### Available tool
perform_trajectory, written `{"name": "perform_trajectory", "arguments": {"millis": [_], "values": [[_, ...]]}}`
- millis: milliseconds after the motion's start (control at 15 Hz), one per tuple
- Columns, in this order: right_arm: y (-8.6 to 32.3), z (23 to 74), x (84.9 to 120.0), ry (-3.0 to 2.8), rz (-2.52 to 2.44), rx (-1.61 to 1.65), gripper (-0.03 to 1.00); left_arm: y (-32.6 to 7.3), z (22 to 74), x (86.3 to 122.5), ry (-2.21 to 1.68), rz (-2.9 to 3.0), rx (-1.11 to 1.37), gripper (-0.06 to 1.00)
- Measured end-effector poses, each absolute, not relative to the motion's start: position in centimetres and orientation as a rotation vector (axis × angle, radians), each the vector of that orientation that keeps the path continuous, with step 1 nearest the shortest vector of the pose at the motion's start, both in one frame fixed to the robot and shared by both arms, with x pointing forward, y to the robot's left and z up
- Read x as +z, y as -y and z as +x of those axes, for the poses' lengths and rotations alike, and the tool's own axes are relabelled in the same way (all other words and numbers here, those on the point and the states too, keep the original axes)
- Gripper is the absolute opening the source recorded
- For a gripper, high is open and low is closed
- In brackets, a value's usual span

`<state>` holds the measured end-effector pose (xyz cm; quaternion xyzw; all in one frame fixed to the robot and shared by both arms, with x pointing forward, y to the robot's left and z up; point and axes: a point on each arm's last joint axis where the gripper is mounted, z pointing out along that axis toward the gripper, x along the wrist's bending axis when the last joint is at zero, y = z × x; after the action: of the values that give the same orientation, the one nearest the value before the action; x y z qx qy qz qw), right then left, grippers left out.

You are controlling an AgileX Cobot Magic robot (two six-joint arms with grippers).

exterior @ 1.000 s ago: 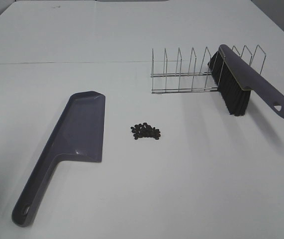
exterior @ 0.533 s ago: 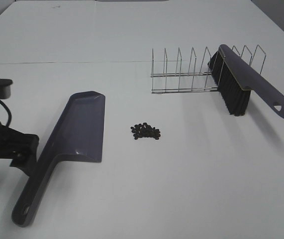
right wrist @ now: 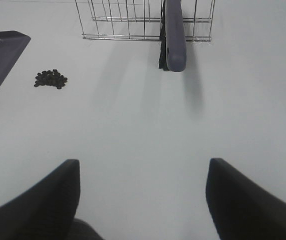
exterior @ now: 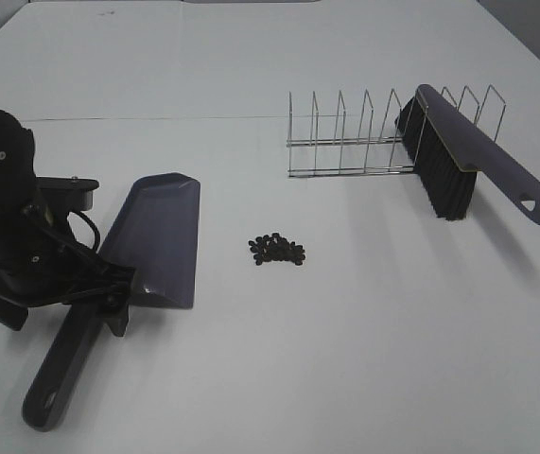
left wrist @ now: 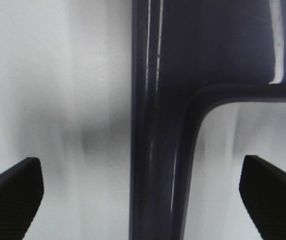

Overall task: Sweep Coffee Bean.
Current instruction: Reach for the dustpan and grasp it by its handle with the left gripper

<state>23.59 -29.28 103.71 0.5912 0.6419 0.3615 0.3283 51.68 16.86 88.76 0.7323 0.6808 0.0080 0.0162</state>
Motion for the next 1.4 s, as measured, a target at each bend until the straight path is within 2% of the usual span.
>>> {"name": "perform_trajectory", "arguments": {"millis": [133, 333, 933, 1067, 1267, 1400], "values": [[29.3, 23.6, 103.7, -1.680, 1.548, 0.946, 0.63, -16.5, 52.3, 88.6, -2.155, 2.229, 0.024, 0.90], [29.3, 23.6, 103.7, -1.680, 1.548, 0.946, 0.63, -16.4, 52.3, 88.3, -2.182, 2.214, 0.018, 0.85], [29.3, 23.6, 103.7, -1.680, 1.548, 0.946, 0.63, -16.3, 52.2, 87.4, -2.197, 2.239, 0.003, 0.79], [29.3, 23.6, 103.7, -1.680, 1.548, 0.946, 0.63, -16.3, 52.2, 87.4, -2.211, 2.225, 0.003, 0.68], [29.3, 23.6, 103.7, -1.680, 1.548, 0.946, 0.63, -16.3, 52.2, 87.4, -2.222, 2.214, 0.003, 0.42], [29.3, 23.6, 103.7, -1.680, 1.548, 0.946, 0.63, -16.2, 52.2, 87.4, -2.230, 2.206, -0.003, 0.33]]}}
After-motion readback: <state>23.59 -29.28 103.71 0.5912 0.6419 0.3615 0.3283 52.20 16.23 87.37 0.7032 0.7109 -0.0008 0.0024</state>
